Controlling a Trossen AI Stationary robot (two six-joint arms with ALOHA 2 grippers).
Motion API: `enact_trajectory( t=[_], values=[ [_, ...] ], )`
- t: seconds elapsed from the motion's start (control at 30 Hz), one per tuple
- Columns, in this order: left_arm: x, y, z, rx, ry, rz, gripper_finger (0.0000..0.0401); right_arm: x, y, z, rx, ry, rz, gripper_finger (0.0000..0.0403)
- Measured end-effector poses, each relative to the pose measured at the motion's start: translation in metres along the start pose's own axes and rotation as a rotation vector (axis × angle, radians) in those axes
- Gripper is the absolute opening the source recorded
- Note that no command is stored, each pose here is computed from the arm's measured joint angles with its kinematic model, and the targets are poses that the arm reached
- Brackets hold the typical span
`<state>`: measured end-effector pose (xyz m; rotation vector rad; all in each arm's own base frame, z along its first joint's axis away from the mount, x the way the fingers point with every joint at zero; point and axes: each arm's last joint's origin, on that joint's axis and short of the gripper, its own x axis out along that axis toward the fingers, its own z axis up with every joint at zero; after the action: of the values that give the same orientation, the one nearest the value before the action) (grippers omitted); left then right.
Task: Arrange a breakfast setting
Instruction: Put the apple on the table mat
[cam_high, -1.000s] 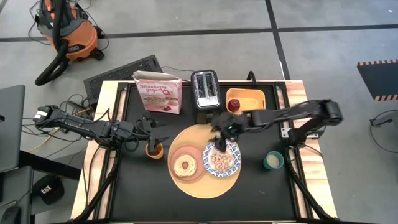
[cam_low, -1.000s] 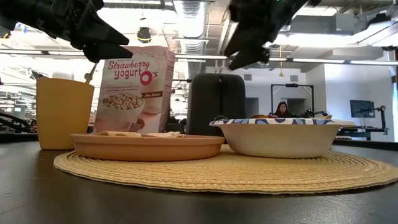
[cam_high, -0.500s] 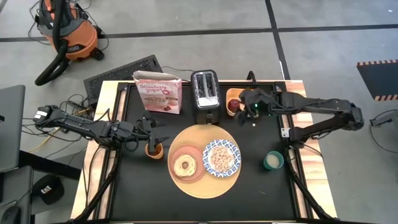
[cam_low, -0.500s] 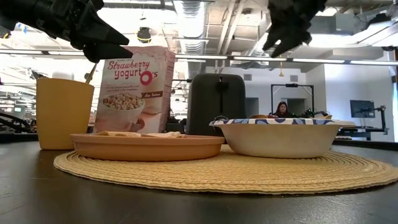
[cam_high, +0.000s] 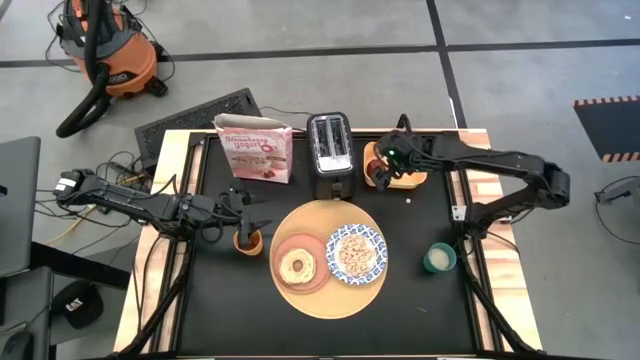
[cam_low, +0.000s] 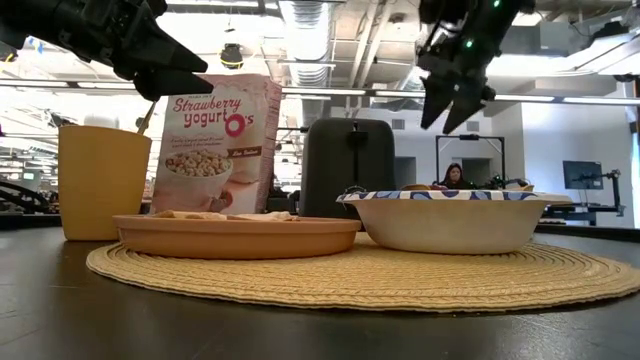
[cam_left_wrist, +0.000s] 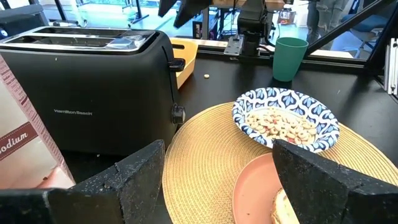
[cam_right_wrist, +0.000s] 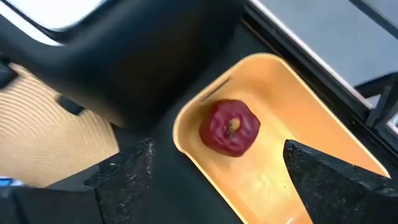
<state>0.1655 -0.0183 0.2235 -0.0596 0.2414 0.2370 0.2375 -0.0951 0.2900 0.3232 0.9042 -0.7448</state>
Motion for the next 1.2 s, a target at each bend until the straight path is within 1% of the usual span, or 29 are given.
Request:
enact_trajectory(
  t=[0.2,0.4,0.47,0.57,0.73,1.07,1.2],
  values=[
    [0.0,0.0,0.0,-0.001,0.0,0.0,0.0281,0.024,0.002,0.0,-0.012,0.078,-0.041,0.0371],
    [0.0,0.0,0.0,-0.003,0.0,0.0,0.0281,0.053,-0.015,0.003,0.077,0.154,-0.106,0.037],
    [0.0,0.0,0.0,-0.003,0.0,0.0,0.0281,0.063,-0.02,0.004,0.1,0.188,-0.097,0.037],
    [0.0,0.0,0.0,-0.003,0.0,0.0,0.0281,0.073,-0.023,0.005,0.126,0.212,-0.056,0.037],
    [0.0,0.0,0.0,-0.002,0.001,0.0,0.0281,0.085,-0.024,0.008,0.131,0.209,-0.022,0.037],
    [0.0,0.0,0.0,0.002,0.003,0.001,0.0281,0.11,-0.028,0.003,0.15,0.284,-0.057,0.0368],
    [0.0,0.0,0.0,0.003,0.003,0.001,0.0281,0.117,-0.029,0.001,0.149,0.305,-0.064,0.0353]
  ],
)
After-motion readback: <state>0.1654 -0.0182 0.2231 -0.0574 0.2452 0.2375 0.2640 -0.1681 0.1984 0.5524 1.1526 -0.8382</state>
